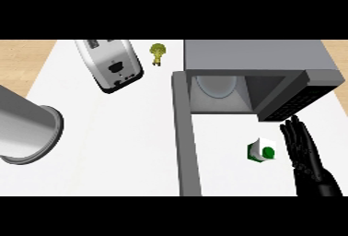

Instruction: Pick up the milk, place it into the microwave and close the microwave

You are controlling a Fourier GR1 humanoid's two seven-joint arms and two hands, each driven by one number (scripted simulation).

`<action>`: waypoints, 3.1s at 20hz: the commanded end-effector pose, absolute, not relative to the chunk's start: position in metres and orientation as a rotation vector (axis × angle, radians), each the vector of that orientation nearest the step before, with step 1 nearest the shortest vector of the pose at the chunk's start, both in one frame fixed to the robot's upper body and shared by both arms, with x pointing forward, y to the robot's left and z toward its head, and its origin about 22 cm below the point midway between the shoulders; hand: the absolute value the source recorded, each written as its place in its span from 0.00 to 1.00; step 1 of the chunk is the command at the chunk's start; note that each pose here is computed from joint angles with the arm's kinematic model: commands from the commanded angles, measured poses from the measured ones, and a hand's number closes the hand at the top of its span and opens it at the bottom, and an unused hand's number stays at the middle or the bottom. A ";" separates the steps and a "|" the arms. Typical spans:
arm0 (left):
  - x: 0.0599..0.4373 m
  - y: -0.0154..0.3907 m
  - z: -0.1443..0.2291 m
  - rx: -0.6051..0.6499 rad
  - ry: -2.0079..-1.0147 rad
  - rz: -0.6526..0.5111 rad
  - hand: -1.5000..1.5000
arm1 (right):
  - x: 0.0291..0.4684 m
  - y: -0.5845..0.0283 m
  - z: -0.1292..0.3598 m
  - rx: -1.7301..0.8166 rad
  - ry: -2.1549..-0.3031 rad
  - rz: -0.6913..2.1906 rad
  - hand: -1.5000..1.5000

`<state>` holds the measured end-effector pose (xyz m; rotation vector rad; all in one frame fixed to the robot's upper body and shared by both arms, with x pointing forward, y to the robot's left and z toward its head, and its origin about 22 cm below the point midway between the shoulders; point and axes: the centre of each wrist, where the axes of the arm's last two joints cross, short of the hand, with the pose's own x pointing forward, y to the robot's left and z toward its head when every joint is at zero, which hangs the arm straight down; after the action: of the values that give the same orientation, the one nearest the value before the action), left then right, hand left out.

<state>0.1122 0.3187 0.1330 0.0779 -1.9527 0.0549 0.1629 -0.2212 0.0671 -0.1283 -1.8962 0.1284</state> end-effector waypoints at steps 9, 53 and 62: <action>0.086 0.322 0.129 0.062 -1.962 0.042 0.00 | 0.168 -0.259 -0.010 -0.241 -1.809 0.024 0.00; 0.082 0.344 0.132 0.059 -1.979 0.038 0.00 | 0.248 -0.312 -0.145 -0.300 -1.894 0.221 1.00; 0.070 0.349 0.130 0.056 -1.961 0.048 0.00 | 0.291 -0.300 -0.123 -0.213 -1.938 0.150 1.00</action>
<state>0.0748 0.3530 0.1230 0.0576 -1.9301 0.0602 0.2653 -0.3046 -0.1380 -0.2218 -1.8539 0.1474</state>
